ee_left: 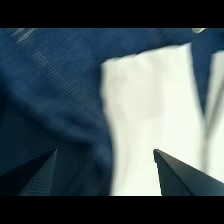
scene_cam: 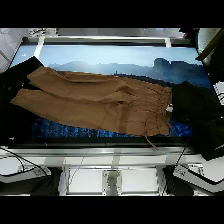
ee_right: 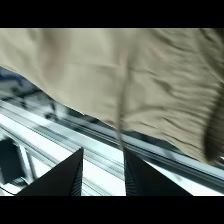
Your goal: Fold the clothes and pants, and hang the long-sleeved shirts on hangers.
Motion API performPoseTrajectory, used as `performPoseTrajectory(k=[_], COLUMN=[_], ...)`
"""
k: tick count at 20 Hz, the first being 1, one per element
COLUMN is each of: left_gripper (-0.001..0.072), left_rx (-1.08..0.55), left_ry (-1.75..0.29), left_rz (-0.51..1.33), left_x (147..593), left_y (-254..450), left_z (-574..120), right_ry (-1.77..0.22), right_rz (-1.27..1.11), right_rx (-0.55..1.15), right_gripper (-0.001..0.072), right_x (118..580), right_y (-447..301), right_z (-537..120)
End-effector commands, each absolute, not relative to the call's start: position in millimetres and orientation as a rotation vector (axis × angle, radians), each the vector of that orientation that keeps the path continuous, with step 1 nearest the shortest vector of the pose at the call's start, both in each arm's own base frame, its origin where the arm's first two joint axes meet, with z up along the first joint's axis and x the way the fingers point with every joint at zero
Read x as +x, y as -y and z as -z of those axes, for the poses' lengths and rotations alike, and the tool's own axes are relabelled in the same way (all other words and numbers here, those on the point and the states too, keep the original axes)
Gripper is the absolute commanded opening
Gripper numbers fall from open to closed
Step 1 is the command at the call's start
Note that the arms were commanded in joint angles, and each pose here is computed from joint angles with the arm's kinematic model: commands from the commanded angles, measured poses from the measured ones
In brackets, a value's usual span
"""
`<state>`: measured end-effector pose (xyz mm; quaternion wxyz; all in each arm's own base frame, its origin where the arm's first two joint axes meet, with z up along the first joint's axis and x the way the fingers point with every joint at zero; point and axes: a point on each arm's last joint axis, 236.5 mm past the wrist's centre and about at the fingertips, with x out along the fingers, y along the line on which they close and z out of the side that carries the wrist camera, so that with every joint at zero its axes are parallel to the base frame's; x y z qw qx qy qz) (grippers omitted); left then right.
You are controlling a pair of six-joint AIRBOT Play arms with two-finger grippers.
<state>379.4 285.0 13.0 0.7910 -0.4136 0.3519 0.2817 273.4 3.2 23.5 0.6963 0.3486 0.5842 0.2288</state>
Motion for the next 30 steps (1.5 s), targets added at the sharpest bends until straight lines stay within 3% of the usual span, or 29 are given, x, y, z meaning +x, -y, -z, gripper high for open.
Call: performPoseTrajectory(k=[1, 8, 12, 13, 15, 17, 18, 19, 20, 23, 28, 29, 30], left_gripper=[0.0693, 0.0691, 0.0689, 0.0662, 0.0473, 0.0454, 0.0341, 0.0111, 0.0013, 0.0013, 0.0013, 0.0013, 0.0013], left_rx=[-0.986, -1.014, -0.982, -0.978, -0.972, -0.954, -0.958, -0.955, -0.934, -0.902, -0.799, -0.762, -0.728], left_ry=[-0.705, -0.775, -0.822, -0.823, -0.829, -0.856, -0.866, -0.877, -0.89, -0.864, -0.742, -0.747, -0.756], left_rz=[-0.525, -0.522, -0.416, -0.41, -0.399, -0.372, -0.364, -0.353, -0.331, -0.318, -0.368, -0.382, -0.396], left_x=[419.2, 437.4, 455.6, 458.6, 460.6, 459.4, 458.3, 457.1, 455.5, 450.0, 406.3, 394.4, 384.0], left_y=[-298.3, -319.1, -306.1, -304.2, -300.3, -293.1, -290.4, -287.7, -284.8, -288.5, -313.7, -314.7, -314.4], left_z=[7.2, 60.3, 66.4, 66.2, 65.5, 67.1, 67.5, 67.8, 66.4, 40.0, -63.9, -77.4, -88.2], right_ry=[-1.234, -1.132, -1.104, -1.1, -1.097, -1.096, -1.096, -1.096, -1.096, -1.109, -1.317, -1.318, -1.322], right_rz=[-0.531, -0.427, -0.398, -0.392, -0.387, -0.385, -0.385, -0.385, -0.385, -0.387, -0.236, -0.231, -0.235], right_rx=[0.842, 0.801, 0.804, 0.806, 0.809, 0.809, 0.808, 0.807, 0.807, 0.767, 0.489, 0.468, 0.475], right_gripper=[0.0261, 0.0261, 0.0261, 0.0261, 0.0261, 0.0262, 0.0261, 0.0262, 0.0262, 0.0261, 0.0261, 0.0249, 0.0151], right_x=[281.1, 288.6, 292.9, 294.1, 295.0, 295.4, 295.5, 295.5, 295.3, 293.0, 246.8, 242.9, 238.2], right_y=[-14.3, -9.9, -7.4, -6.5, -6.0, -5.6, -5.6, -5.3, -5.3, -2.0, 40.1, 41.3, 38.5], right_z=[-48.1, -72.0, -76.0, -75.8, -75.9, -75.8, -75.8, -75.7, -75.7, -81.8, -54.9, -44.1, -28.2])
